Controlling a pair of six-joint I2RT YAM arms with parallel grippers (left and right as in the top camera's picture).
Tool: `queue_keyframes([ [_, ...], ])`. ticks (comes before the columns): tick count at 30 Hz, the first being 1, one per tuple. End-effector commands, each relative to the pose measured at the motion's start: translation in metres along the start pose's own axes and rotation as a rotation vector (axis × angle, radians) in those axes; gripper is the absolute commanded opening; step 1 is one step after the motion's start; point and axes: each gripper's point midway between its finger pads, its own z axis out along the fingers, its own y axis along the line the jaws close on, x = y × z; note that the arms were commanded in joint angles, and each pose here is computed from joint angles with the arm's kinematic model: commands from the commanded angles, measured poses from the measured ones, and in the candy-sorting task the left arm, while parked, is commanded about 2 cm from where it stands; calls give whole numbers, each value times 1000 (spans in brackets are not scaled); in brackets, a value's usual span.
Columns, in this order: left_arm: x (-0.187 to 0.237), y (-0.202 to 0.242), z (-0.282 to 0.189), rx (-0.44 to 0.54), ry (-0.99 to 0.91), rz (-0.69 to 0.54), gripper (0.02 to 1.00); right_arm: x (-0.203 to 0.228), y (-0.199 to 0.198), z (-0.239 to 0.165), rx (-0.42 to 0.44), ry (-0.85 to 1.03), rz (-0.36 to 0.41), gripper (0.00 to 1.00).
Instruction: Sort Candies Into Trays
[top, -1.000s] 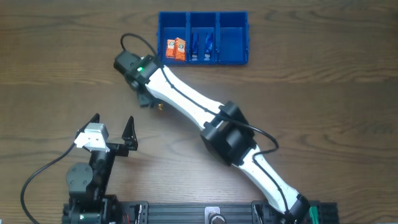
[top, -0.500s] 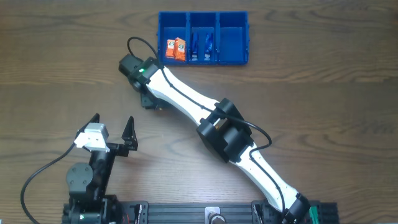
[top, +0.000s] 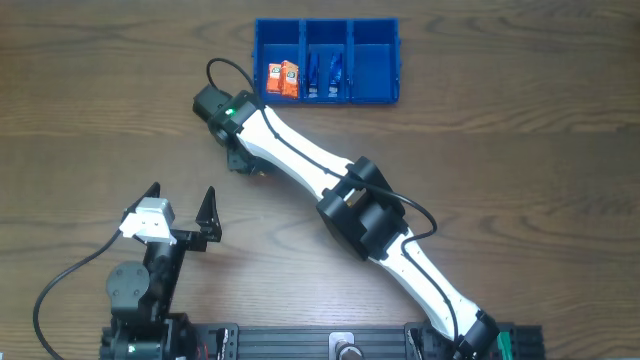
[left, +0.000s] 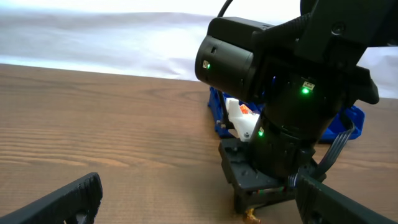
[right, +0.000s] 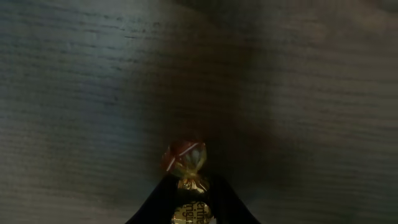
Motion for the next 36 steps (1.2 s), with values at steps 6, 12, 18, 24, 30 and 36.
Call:
queue_keyframes([
  [6,16,0,1,10,48,3,998,-115,-135,-188,8,-448,82,134],
  [12,16,0,1,10,48,3,998,-160,-236,-183,75,-492,211,139],
  [18,16,0,1,10,48,3,998,-175,-257,-148,73,-454,231,145],
  [24,16,0,1,10,48,3,998,-179,-256,-107,89,-404,227,148],
  [30,16,0,1,10,48,3,998,-180,-256,-87,98,-378,224,198],
  [36,16,0,1,10,48,3,998,-182,-255,-92,94,-394,217,584],
])
